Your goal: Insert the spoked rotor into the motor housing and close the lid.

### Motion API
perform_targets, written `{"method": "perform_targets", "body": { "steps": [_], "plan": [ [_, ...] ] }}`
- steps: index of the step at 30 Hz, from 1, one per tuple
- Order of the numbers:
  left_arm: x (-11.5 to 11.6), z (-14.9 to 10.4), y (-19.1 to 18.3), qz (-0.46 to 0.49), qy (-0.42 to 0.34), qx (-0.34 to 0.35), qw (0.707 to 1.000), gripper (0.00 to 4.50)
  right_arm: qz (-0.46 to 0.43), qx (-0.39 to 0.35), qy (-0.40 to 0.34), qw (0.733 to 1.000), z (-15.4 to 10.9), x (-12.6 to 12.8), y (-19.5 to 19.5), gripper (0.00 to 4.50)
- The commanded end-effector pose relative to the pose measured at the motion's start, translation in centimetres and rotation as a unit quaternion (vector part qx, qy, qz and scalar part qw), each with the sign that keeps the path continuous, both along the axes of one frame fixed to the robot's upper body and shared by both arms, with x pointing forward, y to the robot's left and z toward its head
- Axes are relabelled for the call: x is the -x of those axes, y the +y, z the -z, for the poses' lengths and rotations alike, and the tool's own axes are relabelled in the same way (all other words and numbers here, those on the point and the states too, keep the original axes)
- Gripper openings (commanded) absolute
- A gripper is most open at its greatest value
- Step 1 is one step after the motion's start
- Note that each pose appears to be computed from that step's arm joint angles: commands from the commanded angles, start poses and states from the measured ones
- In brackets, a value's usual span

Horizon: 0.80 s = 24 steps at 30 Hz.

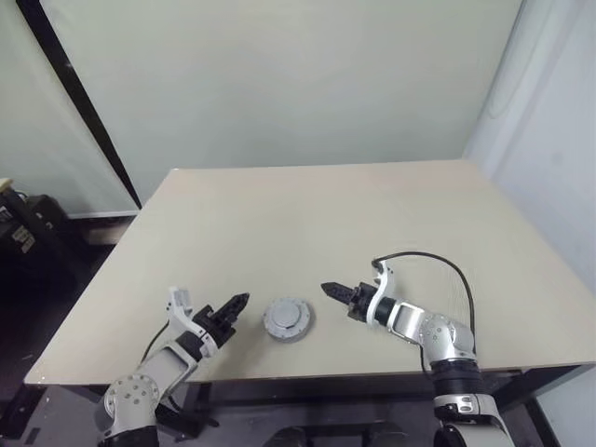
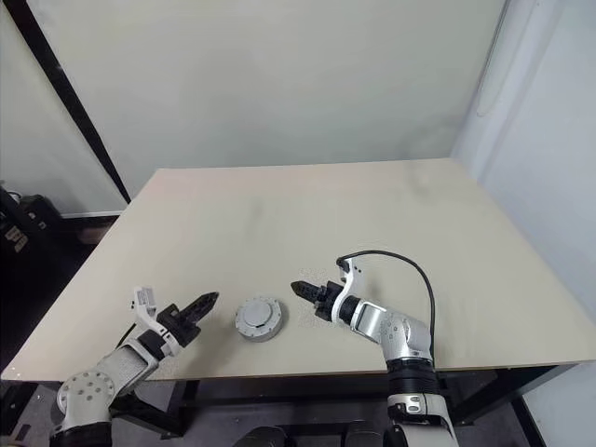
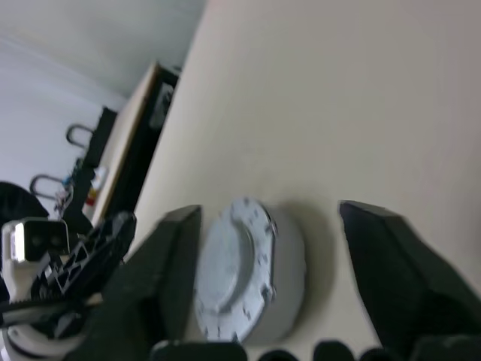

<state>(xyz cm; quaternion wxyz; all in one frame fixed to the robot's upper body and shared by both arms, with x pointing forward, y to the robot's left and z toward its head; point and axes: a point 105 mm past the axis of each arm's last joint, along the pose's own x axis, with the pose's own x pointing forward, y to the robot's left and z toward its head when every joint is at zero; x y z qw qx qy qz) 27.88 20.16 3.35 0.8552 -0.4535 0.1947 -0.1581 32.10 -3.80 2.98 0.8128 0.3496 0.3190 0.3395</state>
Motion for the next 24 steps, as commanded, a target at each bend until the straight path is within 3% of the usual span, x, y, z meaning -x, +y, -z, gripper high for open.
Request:
{"method": "perform_targets", "body": {
  "steps": [1, 11, 24],
  "plan": [
    [0.0, 0.0, 0.0, 0.002, 0.000, -0.017, 1.000, 0.00, -0.009, 0.003, -0.007, 1.000, -0.6, -0.1, 0.3, 3.14],
    [0.9, 1.9, -0.8, 0.032, 0.042, -0.035, 0.998, 0.00, -0.045, 0.016, 0.025, 0.999, 0.1, 0.7, 1.0, 3.14],
    [0.6, 2.0, -1.9, 0.063, 0.032, -0.063, 0.996, 0.00, -0.069, 0.052, 0.001, 0.996, 0.2, 1.0, 1.8, 3.14]
  ]
}}
